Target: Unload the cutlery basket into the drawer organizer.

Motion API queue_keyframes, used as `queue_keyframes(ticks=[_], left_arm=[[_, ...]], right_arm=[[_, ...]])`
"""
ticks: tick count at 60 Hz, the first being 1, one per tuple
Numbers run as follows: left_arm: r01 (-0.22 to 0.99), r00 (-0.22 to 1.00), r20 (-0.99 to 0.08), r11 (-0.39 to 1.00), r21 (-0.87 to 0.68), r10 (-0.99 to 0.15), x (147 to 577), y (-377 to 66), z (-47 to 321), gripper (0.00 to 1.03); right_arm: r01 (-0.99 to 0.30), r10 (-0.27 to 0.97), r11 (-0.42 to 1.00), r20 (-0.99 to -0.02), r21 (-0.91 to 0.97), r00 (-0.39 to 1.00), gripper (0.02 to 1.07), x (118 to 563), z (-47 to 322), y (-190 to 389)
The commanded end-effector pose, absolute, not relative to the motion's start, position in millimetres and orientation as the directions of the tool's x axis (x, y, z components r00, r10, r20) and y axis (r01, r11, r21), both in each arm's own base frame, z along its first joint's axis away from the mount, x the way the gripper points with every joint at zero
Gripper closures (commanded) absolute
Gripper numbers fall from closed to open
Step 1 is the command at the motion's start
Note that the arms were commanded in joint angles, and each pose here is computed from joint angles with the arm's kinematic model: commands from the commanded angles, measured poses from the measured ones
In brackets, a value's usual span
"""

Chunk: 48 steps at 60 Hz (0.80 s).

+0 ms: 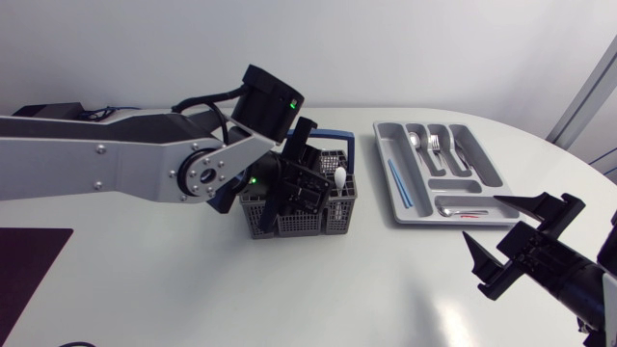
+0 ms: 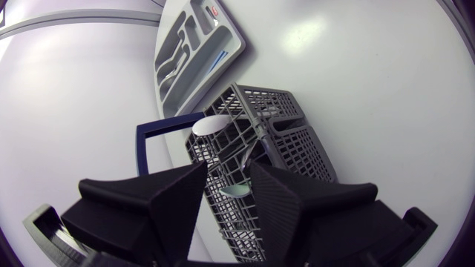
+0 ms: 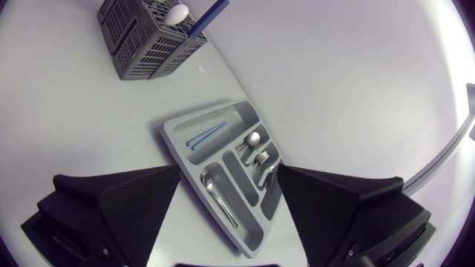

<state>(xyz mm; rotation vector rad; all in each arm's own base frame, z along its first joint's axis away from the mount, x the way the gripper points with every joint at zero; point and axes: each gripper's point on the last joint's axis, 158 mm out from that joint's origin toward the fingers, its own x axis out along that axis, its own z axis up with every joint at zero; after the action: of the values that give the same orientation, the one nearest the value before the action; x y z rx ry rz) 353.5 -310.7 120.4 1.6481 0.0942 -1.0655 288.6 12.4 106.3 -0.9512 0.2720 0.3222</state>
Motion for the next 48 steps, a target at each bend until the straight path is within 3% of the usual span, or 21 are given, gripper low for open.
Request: queue_keyframes(ticks=[1, 25, 35, 48], left_arm=[[0.564, 0.579, -0.703, -0.420, 0.711, -0.413, 356, -304, 103, 0.46], [0.570, 0.566, -0.721, -0.443, 0.692, -0.399, 366, -312, 89, 0.47], [0.562, 0.570, -0.717, -0.446, 0.696, -0.402, 370, -315, 90, 0.64], [0.555, 0.576, -0.712, -0.446, 0.702, -0.403, 374, -316, 92, 0.70]], right_arm=[[-0.408, 0.158, 0.548, -0.389, -0.730, 0.908, 0.12, 284, 95, 15], [-0.411, 0.168, 0.551, -0.386, -0.726, 0.907, 0.12, 285, 95, 18], [-0.411, 0.171, 0.551, -0.384, -0.726, 0.907, 0.12, 284, 95, 19], [-0.415, 0.174, 0.550, -0.387, -0.725, 0.906, 0.12, 284, 93, 20]])
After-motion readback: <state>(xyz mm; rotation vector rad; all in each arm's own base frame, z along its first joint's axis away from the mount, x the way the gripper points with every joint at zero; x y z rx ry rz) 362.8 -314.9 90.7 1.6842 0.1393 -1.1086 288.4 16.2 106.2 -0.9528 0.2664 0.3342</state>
